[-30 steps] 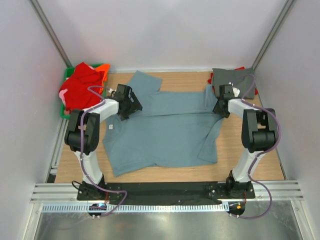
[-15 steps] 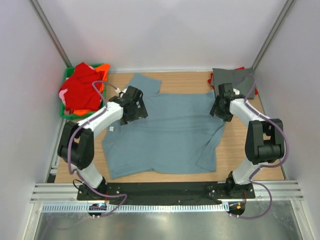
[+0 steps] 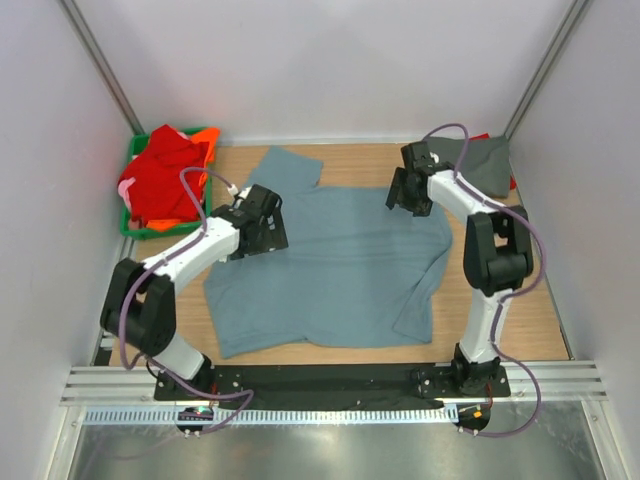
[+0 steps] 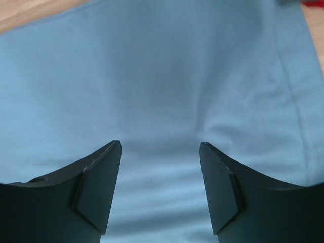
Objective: Fold and stack the t-shirts
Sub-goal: Flatten the tshirt out
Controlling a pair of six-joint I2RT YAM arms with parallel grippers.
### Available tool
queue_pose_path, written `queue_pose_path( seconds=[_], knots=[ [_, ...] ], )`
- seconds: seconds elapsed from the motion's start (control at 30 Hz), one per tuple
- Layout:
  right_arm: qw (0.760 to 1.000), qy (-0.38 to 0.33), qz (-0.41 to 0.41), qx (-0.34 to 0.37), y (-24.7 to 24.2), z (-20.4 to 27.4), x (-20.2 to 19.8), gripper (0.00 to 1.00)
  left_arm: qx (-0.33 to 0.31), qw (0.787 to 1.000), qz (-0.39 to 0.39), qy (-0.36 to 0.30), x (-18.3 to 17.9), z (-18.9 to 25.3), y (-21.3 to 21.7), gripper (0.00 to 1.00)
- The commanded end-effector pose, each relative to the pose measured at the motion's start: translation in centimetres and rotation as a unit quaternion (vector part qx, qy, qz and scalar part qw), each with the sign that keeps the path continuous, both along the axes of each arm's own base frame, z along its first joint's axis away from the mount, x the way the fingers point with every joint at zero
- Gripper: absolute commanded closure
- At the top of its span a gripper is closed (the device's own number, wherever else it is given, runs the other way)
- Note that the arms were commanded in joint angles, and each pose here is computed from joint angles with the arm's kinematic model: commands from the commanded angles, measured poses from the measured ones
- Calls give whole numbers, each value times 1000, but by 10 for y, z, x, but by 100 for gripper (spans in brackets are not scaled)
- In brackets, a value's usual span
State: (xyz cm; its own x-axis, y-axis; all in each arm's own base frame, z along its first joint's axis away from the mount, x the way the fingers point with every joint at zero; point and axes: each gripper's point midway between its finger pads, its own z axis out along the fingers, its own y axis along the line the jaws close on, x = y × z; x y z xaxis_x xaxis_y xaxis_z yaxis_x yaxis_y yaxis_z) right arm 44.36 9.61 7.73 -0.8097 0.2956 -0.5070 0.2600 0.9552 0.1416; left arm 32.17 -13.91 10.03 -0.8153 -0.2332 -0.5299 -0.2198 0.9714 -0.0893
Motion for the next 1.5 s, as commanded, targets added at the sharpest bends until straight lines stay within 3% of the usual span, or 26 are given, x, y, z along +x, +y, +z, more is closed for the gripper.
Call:
queue_pose_path(
  seconds=[0.0, 0.4, 0.57, 0.7, 0.87, 0.97, 1.1, 1.13, 1.27, 1.33, 1.47],
  knots=[
    [1000, 6, 10, -19, -1, -8, 27, 31, 5, 1000, 2, 0, 11, -18, -3, 0],
    [999, 26, 8, -21, 1, -66, 102, 30, 8, 999, 34, 30, 79, -68, 4, 0],
    [1000, -1, 21, 6, 9, -75, 146, 28, 8, 997, 52, 56, 113, -97, 9, 0],
    [994, -52, 81, 58, 35, -55, 177, 26, -2, 998, 50, 39, 156, -71, 3, 0],
    [982, -132, 117, 72, 44, 37, 179, 23, -25, 999, 42, 13, 153, -9, -5, 0],
    [978, -153, 116, 79, 49, 91, 147, 20, -41, 998, 34, -24, 128, 44, -7, 0],
    [986, -132, 94, 37, 51, 111, 76, 19, -42, 999, 20, -27, 72, 75, 7, 0],
    [989, -110, 93, 21, 50, 107, 44, 19, -41, 998, 8, -47, 53, 100, 15, 0],
    [994, -55, 80, -54, 40, 73, -36, 22, -18, 997, -42, -57, 0, 123, 37, 0],
    [996, -18, 75, -54, 35, 44, -79, 30, -4, 998, -53, -43, -23, 111, 47, 0],
    [995, 22, 66, -65, 28, 6, -137, 36, -8, 996, -65, -61, -61, 97, 60, 0]
  ],
)
